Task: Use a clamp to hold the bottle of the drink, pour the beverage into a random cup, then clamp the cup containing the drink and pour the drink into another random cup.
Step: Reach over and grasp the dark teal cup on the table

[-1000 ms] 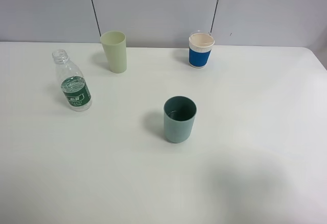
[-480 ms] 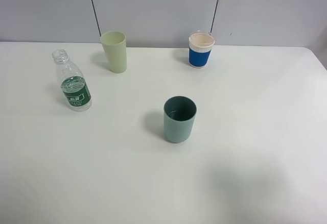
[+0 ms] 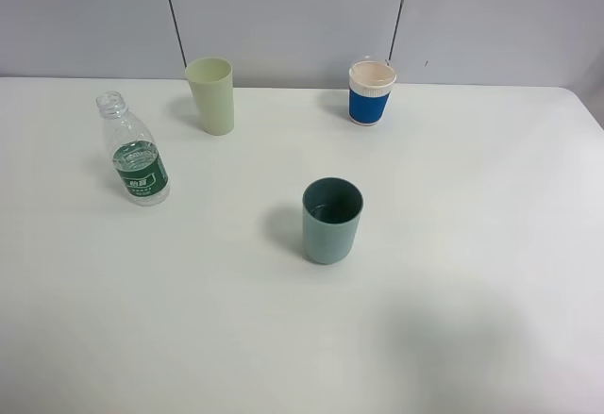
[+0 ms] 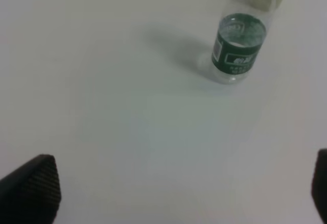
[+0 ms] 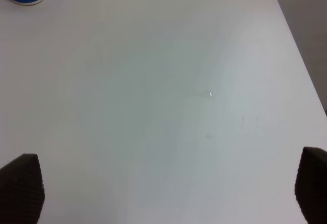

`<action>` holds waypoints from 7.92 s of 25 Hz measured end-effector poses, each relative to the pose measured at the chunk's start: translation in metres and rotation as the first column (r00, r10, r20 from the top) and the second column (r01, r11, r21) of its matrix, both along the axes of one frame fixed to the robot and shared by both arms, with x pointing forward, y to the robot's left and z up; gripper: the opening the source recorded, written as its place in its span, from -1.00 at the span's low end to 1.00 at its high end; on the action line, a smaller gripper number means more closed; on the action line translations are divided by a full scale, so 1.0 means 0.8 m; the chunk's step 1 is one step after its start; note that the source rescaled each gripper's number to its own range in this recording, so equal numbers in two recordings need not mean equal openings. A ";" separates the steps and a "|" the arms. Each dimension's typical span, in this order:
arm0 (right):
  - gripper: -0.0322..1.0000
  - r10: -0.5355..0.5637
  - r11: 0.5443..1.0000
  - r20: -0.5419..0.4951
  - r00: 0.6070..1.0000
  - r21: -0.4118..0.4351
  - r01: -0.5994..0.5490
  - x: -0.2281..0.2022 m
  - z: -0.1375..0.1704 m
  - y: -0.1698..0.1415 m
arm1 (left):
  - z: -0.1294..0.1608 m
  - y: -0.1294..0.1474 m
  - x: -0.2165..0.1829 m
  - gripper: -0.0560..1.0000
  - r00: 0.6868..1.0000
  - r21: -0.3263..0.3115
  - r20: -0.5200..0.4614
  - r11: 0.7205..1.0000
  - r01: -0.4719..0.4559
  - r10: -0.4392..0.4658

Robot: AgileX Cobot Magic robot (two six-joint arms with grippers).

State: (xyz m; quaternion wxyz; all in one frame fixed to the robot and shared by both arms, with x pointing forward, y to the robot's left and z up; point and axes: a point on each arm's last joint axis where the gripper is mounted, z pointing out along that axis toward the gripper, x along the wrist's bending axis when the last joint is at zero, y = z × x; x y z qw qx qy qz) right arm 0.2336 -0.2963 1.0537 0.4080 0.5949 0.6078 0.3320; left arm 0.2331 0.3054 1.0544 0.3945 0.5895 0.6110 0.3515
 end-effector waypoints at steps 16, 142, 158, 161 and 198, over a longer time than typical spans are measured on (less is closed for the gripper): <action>1.00 0.000 1.000 0.000 1.000 0.000 0.000 0.000 0.000 0.000 | 0.000 0.000 0.000 1.00 1.000 0.000 0.000 1.000 0.000 0.000; 1.00 0.598 0.770 -0.446 0.666 0.089 -0.632 0.205 -0.190 0.148 | 0.000 0.000 0.000 1.00 1.000 0.001 0.000 1.000 0.000 0.000; 1.00 0.665 0.718 -0.271 0.696 -0.028 -0.696 0.233 -0.212 0.165 | 0.000 0.000 0.000 1.00 1.000 0.001 0.000 1.000 0.000 0.000; 1.00 0.684 0.703 -0.235 0.690 -0.041 -0.710 0.235 -0.214 0.168 | 0.000 0.000 0.000 1.00 1.000 0.001 0.000 1.000 0.000 0.000; 0.98 0.782 0.623 0.038 0.622 -0.066 -0.779 0.245 -0.257 0.192 | 0.000 0.000 0.000 1.00 1.000 0.001 0.000 1.000 0.000 0.000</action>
